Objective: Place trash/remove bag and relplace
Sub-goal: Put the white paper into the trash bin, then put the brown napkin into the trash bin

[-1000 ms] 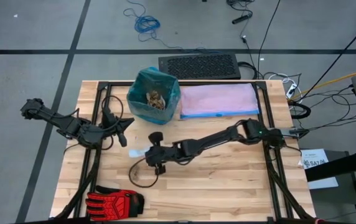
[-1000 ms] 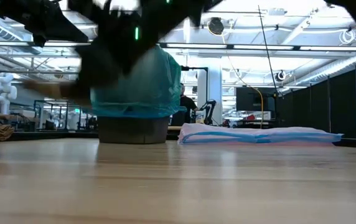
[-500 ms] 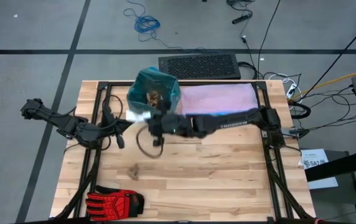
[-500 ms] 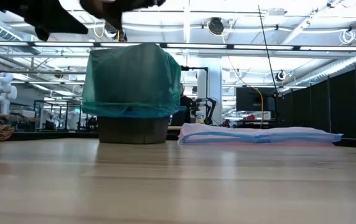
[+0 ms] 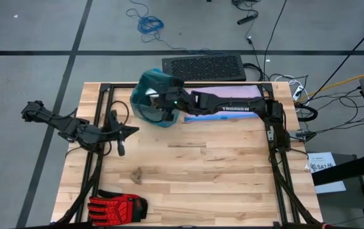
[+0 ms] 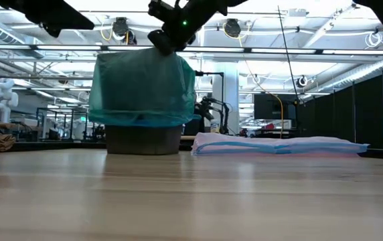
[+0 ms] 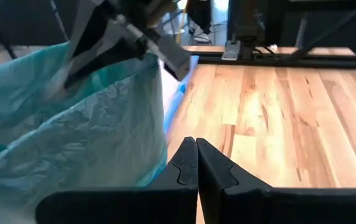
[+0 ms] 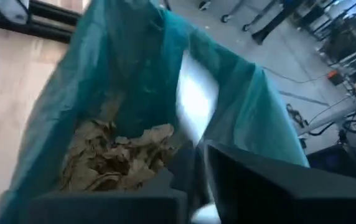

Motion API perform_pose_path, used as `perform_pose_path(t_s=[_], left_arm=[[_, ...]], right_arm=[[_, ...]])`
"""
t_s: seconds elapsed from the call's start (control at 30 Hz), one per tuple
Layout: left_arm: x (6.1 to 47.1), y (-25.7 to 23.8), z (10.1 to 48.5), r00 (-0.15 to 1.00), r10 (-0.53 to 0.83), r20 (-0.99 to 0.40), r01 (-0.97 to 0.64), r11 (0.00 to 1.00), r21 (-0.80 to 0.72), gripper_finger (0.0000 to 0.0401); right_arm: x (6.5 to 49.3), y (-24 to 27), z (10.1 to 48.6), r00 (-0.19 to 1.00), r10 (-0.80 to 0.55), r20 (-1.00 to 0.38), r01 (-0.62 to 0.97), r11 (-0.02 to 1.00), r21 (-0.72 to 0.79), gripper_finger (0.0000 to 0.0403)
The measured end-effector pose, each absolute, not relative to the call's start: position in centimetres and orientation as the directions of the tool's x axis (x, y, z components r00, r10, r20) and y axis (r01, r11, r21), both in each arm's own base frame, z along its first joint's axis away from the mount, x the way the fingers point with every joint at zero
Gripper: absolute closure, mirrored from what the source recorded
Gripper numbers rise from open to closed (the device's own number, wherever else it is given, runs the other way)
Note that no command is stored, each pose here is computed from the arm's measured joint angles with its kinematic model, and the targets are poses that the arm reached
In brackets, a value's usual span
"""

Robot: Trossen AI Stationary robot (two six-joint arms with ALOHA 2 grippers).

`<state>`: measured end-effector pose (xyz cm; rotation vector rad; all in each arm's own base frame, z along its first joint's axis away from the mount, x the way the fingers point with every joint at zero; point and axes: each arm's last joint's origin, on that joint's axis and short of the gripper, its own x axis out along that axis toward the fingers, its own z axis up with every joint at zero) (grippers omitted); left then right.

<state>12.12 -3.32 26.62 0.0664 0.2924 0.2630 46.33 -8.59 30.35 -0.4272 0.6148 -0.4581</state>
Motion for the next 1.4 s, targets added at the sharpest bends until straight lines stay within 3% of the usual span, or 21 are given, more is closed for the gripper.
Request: perform_pose_path(t_s=[0.13, 0.3, 0.5, 0.9, 1.13, 1.4], left_arm=[[12.1, -3.4, 26.6, 0.928, 0.24, -0.286, -0.213, 0.969, 0.122, 0.0376], [12.2, -3.7, 26.3, 0.936, 0.123, -0.331, -0.117, 0.992, 0.039, 0.0334], [12.3, -4.1, 24.6, 0.867, 0.056, -0.495, -0.078, 0.997, -0.024, 0.0296], [14.4, -6.1, 21.2, 0.619, -0.224, -0.753, 0.007, 0.96, -0.28, 0.0277], [15.4, -8.6, 19.4, 0.469, -0.372, -0.801, 0.102, 0.924, -0.369, 0.0277], [16.0, -10.6, 16.5, 0.313, -0.346, -0.884, 0.065, 0.937, -0.343, 0.0277]], right_arm=[[46.3, -8.8, 30.3, 0.731, -0.502, -0.461, 0.276, 0.836, -0.474, 0.0309], [46.2, -8.6, 30.6, 0.735, -0.501, -0.457, 0.272, 0.835, -0.478, 0.0248], [44.3, -6.2, 32.9, 0.738, -0.464, -0.49, 0.21, 0.848, -0.487, 0.0206], [38.1, -1.4, 39.3, 0.766, -0.382, -0.517, 0.154, 0.89, -0.43, 0.0195], [36.8, -1.2, 38.8, 0.701, -0.367, -0.611, 0.147, 0.913, -0.38, 0.0195], [37.0, -0.4, 37.6, 0.679, -0.245, -0.692, 0.059, 0.958, -0.281, 0.0195]])
